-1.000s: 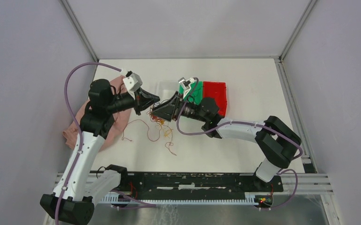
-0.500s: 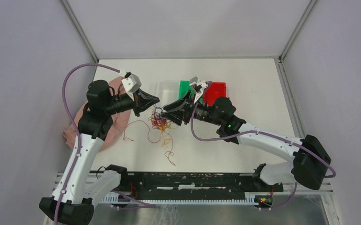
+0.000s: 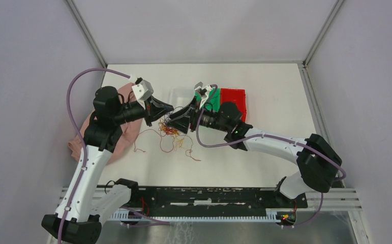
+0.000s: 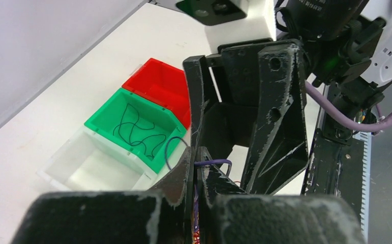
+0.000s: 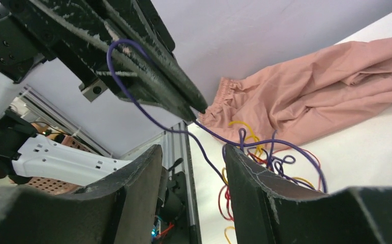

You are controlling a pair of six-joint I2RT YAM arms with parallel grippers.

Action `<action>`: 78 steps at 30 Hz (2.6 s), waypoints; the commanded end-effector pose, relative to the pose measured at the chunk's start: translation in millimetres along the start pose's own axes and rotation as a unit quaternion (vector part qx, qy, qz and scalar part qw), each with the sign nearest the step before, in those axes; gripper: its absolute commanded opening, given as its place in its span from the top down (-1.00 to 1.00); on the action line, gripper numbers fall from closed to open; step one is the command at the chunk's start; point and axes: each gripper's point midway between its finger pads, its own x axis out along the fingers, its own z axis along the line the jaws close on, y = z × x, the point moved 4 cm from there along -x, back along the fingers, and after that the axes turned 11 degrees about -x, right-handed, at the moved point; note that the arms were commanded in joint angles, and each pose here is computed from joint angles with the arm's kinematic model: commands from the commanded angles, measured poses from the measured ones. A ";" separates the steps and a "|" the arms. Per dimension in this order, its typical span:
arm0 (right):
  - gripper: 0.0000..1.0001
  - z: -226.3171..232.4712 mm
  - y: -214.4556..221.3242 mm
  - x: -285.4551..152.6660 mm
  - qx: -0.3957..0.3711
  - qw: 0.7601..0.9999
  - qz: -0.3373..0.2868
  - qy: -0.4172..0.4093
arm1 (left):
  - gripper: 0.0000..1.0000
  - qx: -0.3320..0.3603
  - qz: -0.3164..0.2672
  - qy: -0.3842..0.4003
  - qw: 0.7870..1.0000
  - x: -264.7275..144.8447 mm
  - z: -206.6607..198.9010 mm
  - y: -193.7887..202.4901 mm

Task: Untangle the cables
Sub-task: Untie the cable.

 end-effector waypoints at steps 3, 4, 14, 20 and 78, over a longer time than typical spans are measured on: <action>-0.09 18.9 -40.5 20.9 0.009 0.995 -0.075 -0.070 | 0.94 0.041 -0.025 0.014 0.999 -4.6 -11.5 -22.9; -0.09 18.1 -40.1 22.3 0.009 0.995 -0.076 -0.069 | 0.94 0.041 -0.026 0.015 0.999 -4.6 -12.2 -23.6; -0.03 17.4 -16.4 44.8 0.025 0.995 -0.054 -0.082 | 0.94 0.034 -0.039 0.019 0.998 -4.1 -15.9 -38.1; 0.03 -7.4 36.3 47.5 0.055 0.997 -0.023 -0.044 | 0.94 0.036 -0.054 0.039 0.997 -5.9 -26.4 -59.8; -0.11 -49.8 231.9 -14.4 0.056 0.968 0.185 0.159 | 0.94 0.438 -0.541 -0.257 0.671 -151.5 -85.9 -414.6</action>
